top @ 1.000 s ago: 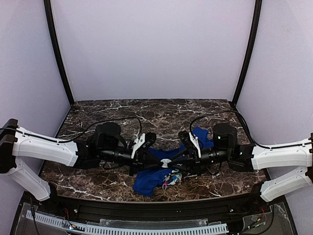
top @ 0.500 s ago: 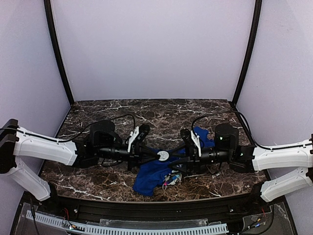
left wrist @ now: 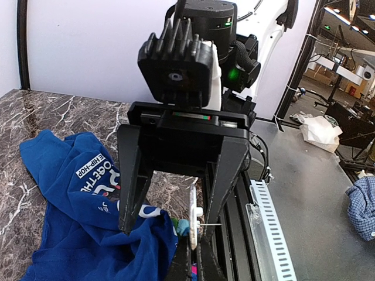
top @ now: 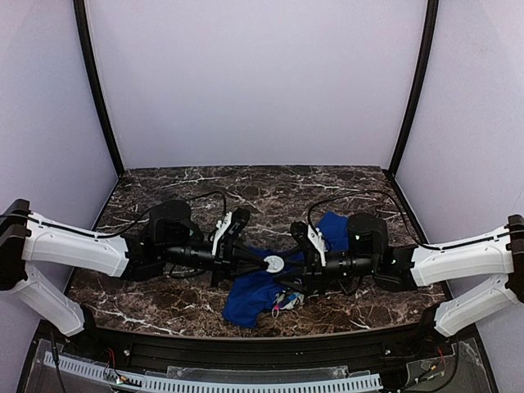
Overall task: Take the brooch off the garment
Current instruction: Close the brooch securely.
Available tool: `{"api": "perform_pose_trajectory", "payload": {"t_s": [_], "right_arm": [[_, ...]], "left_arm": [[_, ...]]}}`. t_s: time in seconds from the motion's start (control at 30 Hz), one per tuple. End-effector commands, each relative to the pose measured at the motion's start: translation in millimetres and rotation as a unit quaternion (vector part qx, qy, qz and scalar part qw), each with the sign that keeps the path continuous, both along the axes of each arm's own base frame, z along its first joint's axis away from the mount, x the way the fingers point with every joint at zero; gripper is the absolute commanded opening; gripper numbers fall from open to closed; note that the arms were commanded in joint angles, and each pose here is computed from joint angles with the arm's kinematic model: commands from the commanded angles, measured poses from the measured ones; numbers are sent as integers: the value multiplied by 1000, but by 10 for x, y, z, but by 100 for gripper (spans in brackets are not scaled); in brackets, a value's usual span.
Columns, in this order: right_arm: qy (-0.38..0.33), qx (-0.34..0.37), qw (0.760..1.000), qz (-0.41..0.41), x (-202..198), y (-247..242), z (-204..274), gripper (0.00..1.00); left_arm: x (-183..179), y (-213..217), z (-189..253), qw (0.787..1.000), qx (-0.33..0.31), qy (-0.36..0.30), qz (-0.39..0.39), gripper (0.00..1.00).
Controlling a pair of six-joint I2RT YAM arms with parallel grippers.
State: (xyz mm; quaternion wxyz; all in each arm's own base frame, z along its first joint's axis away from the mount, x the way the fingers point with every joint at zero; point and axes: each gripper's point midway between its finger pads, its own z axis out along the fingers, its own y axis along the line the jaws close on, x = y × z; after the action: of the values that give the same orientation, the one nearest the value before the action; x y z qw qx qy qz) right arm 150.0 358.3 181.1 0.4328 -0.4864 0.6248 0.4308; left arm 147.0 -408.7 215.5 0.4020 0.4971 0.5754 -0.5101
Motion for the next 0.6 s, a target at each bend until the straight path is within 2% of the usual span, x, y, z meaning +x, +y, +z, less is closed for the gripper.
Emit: {"api": "perform_pose_trajectory", "payload": {"t_s": [0.0, 0.57], "right_arm": [[-22, 35, 999, 1, 15, 98, 226, 56], [-27, 70, 997, 17, -59, 103, 404, 51]], "left_arm": [[-47, 56, 101, 1000, -15, -7, -7, 1], [-69, 52, 71, 1000, -9, -3, -16, 1]]}}
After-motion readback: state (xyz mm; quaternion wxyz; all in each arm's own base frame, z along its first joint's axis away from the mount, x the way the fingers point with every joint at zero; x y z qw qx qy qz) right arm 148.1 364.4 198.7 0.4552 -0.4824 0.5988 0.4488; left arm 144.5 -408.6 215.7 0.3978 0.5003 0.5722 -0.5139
